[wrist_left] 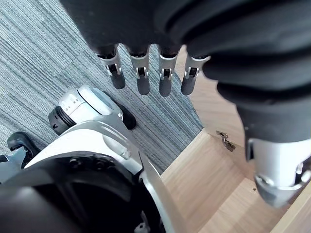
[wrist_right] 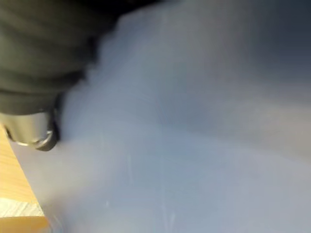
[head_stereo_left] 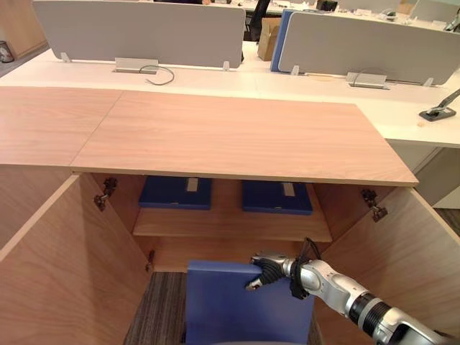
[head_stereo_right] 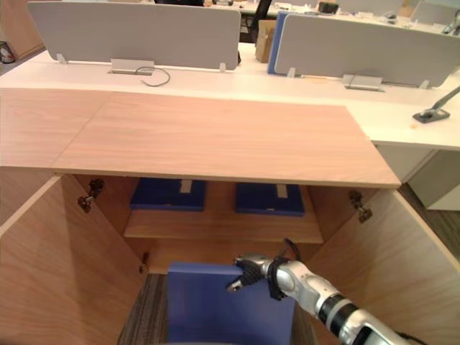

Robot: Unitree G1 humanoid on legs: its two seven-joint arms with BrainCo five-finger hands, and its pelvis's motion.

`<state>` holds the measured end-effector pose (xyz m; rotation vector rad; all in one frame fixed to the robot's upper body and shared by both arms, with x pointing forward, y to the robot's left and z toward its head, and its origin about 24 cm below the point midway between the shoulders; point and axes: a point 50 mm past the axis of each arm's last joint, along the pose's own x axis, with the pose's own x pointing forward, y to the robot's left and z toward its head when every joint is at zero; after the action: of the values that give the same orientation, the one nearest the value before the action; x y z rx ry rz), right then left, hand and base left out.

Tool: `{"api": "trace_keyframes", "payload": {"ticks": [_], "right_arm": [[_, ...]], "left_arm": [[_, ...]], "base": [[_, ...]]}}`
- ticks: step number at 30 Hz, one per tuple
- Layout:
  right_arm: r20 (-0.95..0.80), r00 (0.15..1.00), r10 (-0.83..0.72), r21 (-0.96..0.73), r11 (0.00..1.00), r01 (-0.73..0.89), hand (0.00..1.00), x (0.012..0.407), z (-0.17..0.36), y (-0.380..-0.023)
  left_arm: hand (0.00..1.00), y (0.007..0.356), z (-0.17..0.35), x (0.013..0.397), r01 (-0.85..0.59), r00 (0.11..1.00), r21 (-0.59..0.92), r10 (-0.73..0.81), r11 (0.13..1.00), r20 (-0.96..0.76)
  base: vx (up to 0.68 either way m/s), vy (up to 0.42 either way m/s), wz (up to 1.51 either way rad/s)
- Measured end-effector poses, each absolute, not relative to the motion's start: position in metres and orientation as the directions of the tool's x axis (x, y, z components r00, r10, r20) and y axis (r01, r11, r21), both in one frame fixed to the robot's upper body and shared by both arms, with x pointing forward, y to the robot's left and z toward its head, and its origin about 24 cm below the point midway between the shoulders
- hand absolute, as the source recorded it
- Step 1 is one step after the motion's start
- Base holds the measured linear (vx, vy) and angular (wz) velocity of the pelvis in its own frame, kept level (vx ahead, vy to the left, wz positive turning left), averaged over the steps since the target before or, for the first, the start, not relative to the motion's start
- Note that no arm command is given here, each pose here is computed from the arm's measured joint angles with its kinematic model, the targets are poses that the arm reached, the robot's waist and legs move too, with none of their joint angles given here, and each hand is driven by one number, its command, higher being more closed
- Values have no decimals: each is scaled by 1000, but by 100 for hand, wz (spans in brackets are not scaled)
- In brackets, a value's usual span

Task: Walk over to the cabinet, pick up the folder, carry it to the office cabinet, place the folder inside the office cabinet, then close the office cabinet door

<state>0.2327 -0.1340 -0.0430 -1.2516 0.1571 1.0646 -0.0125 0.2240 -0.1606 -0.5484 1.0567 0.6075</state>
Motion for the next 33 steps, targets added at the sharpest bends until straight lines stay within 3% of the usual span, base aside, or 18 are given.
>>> {"api": "trace_keyframes", "payload": {"ticks": [2,3,4,5,6,7,9,10,13,18,23,24,28,30,33], "right_arm": [[-635,562,529,-677,-32,-735,100,236,-49,-140],[-637,595,490,-668,34,-743,100,241,-52,-146],[-633,628,453,-656,116,-746,100,246,-54,-151],[-612,688,390,-625,295,-723,100,254,-55,-162],[-602,717,353,-608,380,-697,100,257,-56,-167],[-565,785,254,-513,637,-575,100,265,-56,-181],[-538,817,207,-417,777,-471,100,267,-57,-184],[-517,842,157,-286,895,-342,100,268,-59,-184],[-504,858,98,-34,991,-133,100,270,-63,-177],[-461,886,56,394,907,148,100,284,-55,-153],[-328,944,-26,742,611,275,100,326,-8,-138],[-268,962,-45,803,542,249,100,336,11,-134],[-110,989,-102,886,442,145,100,352,57,-136],[14,981,-195,949,310,48,100,358,96,-146],[140,947,-288,963,262,-62,100,362,139,-157]], "left_arm": [[0,223,-161,-12,-683,363,-125,186,720,-913],[0,222,-161,-11,-678,366,-127,182,724,-913],[0,221,-161,-9,-673,371,-131,178,728,-911],[0,219,-161,-7,-667,379,-139,174,732,-909],[0,219,-161,-6,-665,384,-143,171,734,-907],[0,217,-161,-4,-664,391,-150,169,733,-904],[0,217,-161,-3,-665,396,-154,171,731,-902],[0,217,-160,-2,-666,400,-155,174,730,-900],[0,217,-160,0,-675,405,-158,182,720,-896],[0,215,-157,15,-693,444,-193,200,695,-874],[0,198,-154,33,-707,494,-267,187,655,-849],[0,194,-153,37,-706,502,-276,187,652,-844],[0,190,-151,44,-701,518,-291,185,651,-835],[0,187,-149,50,-693,530,-298,184,656,-828],[0,184,-149,51,-697,531,-303,184,650,-827]], "base": [[0,0,0],[0,0,0],[0,0,0],[0,0,0],[8,9,10],[4,9,12],[3,9,11],[3,10,6],[1,4,1],[-34,15,6],[-84,42,18],[-97,38,12],[-163,63,13],[-169,19,1],[-179,17,-15]]}}
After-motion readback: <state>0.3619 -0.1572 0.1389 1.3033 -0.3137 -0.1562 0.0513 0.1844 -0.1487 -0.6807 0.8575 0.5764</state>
